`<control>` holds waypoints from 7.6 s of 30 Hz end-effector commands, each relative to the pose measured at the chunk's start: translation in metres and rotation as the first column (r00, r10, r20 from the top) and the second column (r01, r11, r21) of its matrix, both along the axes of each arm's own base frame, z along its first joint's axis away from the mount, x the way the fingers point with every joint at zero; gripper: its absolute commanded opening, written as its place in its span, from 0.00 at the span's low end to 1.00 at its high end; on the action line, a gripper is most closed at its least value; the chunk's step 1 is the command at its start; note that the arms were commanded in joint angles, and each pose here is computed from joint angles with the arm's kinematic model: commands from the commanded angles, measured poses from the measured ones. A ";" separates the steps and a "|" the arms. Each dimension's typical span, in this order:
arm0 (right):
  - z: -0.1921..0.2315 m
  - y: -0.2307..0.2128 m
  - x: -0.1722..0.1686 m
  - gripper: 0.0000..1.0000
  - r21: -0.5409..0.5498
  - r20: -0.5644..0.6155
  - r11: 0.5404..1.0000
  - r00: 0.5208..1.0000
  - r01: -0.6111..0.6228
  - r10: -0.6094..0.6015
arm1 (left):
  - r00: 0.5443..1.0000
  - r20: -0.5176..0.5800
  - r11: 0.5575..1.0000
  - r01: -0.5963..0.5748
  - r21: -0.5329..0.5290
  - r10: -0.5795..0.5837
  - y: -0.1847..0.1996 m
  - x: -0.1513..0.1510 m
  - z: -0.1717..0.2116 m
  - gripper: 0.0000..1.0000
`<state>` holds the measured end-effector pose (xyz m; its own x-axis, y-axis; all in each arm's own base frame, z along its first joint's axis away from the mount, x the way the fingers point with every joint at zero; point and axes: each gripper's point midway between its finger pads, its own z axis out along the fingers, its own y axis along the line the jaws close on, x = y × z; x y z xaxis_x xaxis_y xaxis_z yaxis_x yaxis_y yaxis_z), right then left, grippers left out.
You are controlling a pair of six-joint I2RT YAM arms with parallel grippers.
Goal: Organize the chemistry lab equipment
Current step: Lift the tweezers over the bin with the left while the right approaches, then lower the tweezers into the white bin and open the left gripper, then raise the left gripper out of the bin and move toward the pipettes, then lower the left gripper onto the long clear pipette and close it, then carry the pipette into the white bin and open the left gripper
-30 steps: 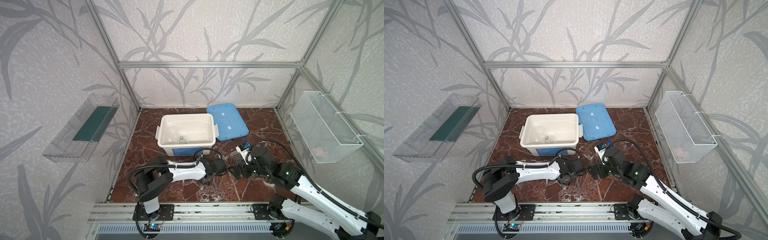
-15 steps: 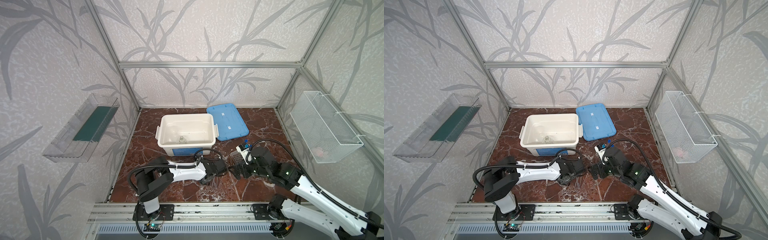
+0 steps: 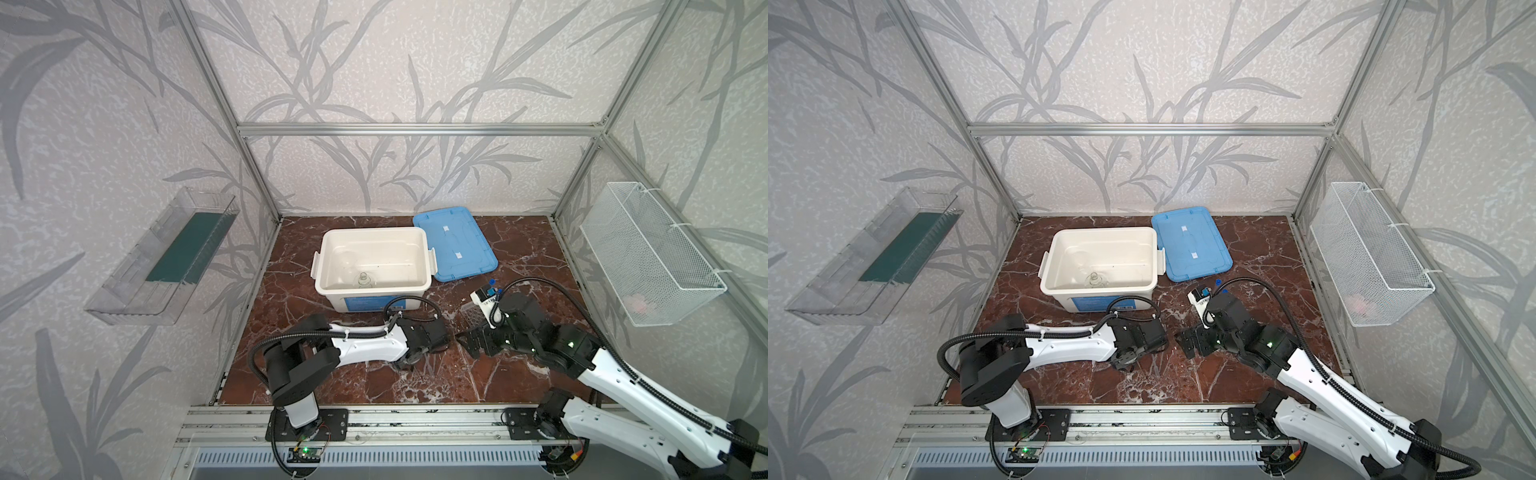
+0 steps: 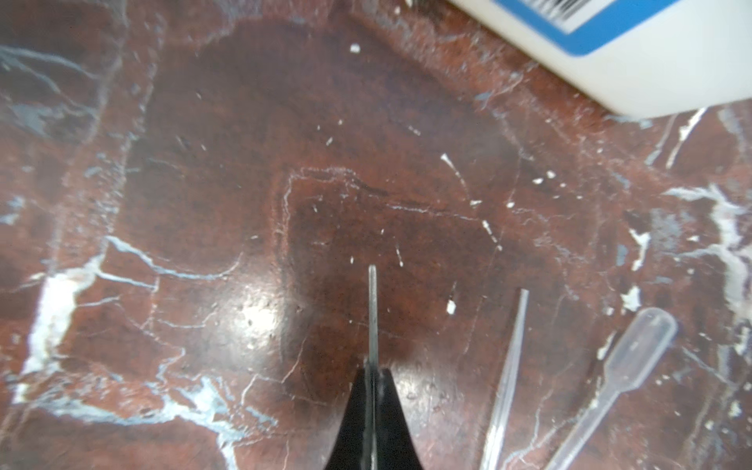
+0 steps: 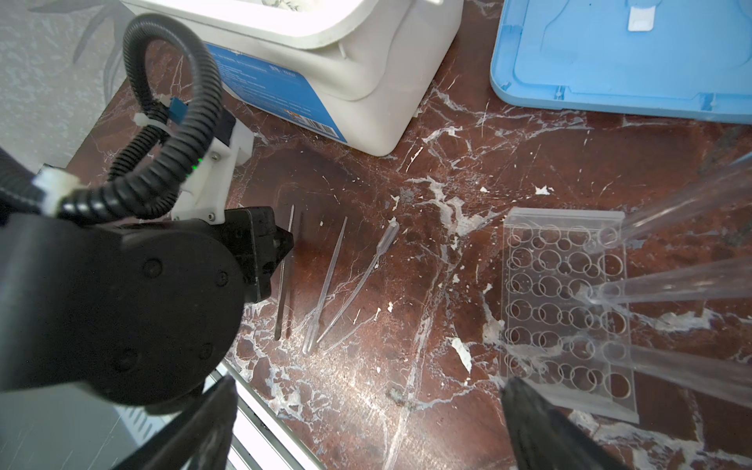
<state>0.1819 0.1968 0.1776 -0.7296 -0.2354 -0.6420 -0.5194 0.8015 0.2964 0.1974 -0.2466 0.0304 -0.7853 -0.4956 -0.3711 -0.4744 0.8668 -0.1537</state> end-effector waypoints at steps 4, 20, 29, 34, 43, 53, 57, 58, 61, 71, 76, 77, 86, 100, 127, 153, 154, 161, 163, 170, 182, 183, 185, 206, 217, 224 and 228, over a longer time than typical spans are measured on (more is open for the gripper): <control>0.018 0.002 0.010 0.99 0.034 0.065 0.999 0.998 0.021 -0.023 | 0.983 0.119 0.990 0.136 0.049 -0.141 0.011 0.013 0.053 0.00; 0.082 0.051 0.047 0.99 0.166 0.160 0.985 0.987 -0.037 0.010 | 0.775 0.398 0.871 0.447 0.204 -0.491 0.015 0.040 0.208 0.00; 0.113 0.095 0.086 0.99 0.214 0.188 0.975 0.982 -0.062 0.021 | 0.763 0.398 0.861 0.450 0.236 -0.508 0.052 0.114 0.266 0.00; 0.118 0.128 0.108 0.99 0.250 0.161 0.965 0.986 -0.084 0.044 | 0.788 0.350 0.862 0.460 0.212 -0.507 0.062 0.166 0.245 0.00; 0.107 0.149 0.146 0.99 0.254 0.123 0.966 0.992 -0.041 0.010 | 0.851 0.239 0.882 0.432 0.187 -0.467 0.077 0.220 0.165 0.00; 0.090 0.138 0.158 0.99 0.266 0.095 0.964 0.995 0.010 -0.037 | 0.878 0.172 0.887 0.408 0.217 -0.446 0.087 0.240 0.107 0.00; 0.089 0.148 0.159 0.98 0.267 0.084 0.963 0.996 -0.026 0.004 | 0.889 0.110 0.884 0.414 0.218 -0.444 0.090 0.240 0.080 0.00; 0.089 0.149 0.160 0.98 0.268 0.082 0.963 0.997 -0.030 0.008 | 0.890 0.110 0.884 0.412 0.219 -0.442 0.090 0.240 0.076 0.00; 0.087 0.150 0.162 0.98 0.270 0.082 0.963 0.997 -0.022 -0.001 | 0.900 0.105 0.894 0.395 0.209 -0.422 0.094 0.242 0.060 0.00; 0.076 0.150 0.163 0.98 0.259 0.067 0.966 0.998 -0.014 -0.004 | 0.909 0.039 0.902 0.404 0.153 -0.414 0.092 0.239 0.020 0.00; 0.073 0.150 0.162 0.98 0.256 0.062 0.967 0.998 -0.011 -0.005 | 0.911 0.033 0.905 0.404 0.132 -0.412 0.090 0.237 0.005 0.00; 0.071 0.150 0.163 0.98 0.254 0.062 0.967 0.998 -0.011 -0.004 | 0.912 0.026 0.906 0.404 0.128 -0.410 0.090 0.236 0.002 0.00; 0.064 0.150 0.162 0.98 0.244 0.047 0.970 0.999 -0.013 0.002 | 0.920 0.004 0.910 0.387 0.149 -0.392 0.097 0.234 -0.007 0.00; 0.064 0.148 0.160 0.97 0.235 0.051 0.972 0.999 -0.013 0.001 | 0.917 0.066 0.910 0.378 0.171 -0.393 0.097 0.243 0.034 0.47; 0.107 0.060 0.093 0.99 0.165 0.079 0.986 0.997 0.009 -0.022 | 0.769 0.521 0.883 0.466 -0.059 -0.371 0.071 0.161 0.285 0.99; 0.036 0.002 0.013 0.98 0.099 -0.066 0.995 0.997 0.035 -0.028 | 0.904 0.115 0.847 0.426 -0.318 -0.412 -0.049 -0.031 0.094 0.73; 0.035 0.002 0.012 0.97 0.100 -0.071 0.994 0.997 0.035 -0.028 | 0.915 0.086 0.856 0.400 -0.328 -0.395 -0.051 -0.035 0.084 0.69; 0.030 -0.005 0.007 0.97 0.102 -0.063 0.993 0.997 0.052 -0.046 | 0.943 0.010 0.886 0.315 -0.340 -0.332 -0.060 -0.038 0.043 0.57; 0.030 -0.007 0.006 0.97 0.099 -0.060 0.993 0.997 0.057 -0.051 | 0.941 -0.014 0.888 0.313 -0.336 -0.337 -0.064 -0.039 0.036 0.54; 0.026 -0.007 0.008 0.97 0.092 -0.056 0.994 0.997 0.062 -0.057 | 0.914 -0.182 0.905 0.300 -0.303 -0.364 -0.075 -0.054 0.003 0.50; 0.026 -0.010 0.010 0.97 0.091 -0.029 0.993 0.997 0.072 -0.069 | 0.903 -0.256 0.926 0.280 -0.254 -0.344 -0.072 -0.058 -0.010 0.36; 0.026 -0.010 0.010 0.97 0.090 -0.029 0.993 0.997 0.071 -0.069 | 0.903 -0.258 0.925 0.278 -0.260 -0.344 -0.073 -0.058 -0.011 0.36; 0.026 -0.011 0.010 0.97 0.088 -0.026 0.994 0.997 0.069 -0.067 | 0.901 -0.266 0.926 0.276 -0.258 -0.343 -0.072 -0.059 -0.013 0.30; 0.030 -0.014 0.010 0.97 0.092 -0.007 0.993 0.997 0.081 -0.081 | 0.932 -0.187 0.940 0.270 -0.210 -0.310 -0.047 -0.050 0.015 0.04; 0.070 -0.027 0.020 0.97 0.167 0.125 0.974 0.977 0.150 -0.172 | 0.840 -0.031 0.838 0.536 -0.104 -0.541 -0.030 -0.043 0.108 0.04; 0.085 -0.012 0.029 0.97 0.187 0.131 0.976 0.982 0.112 -0.138 | 0.739 0.084 0.741 0.672 -0.014 -0.669 -0.027 -0.027 0.179 0.02; 0.098 0.005 0.037 0.97 0.216 0.126 0.974 0.987 0.072 -0.101 | 0.691 0.165 0.699 0.715 -0.007 -0.704 -0.021 0.004 0.224 0.00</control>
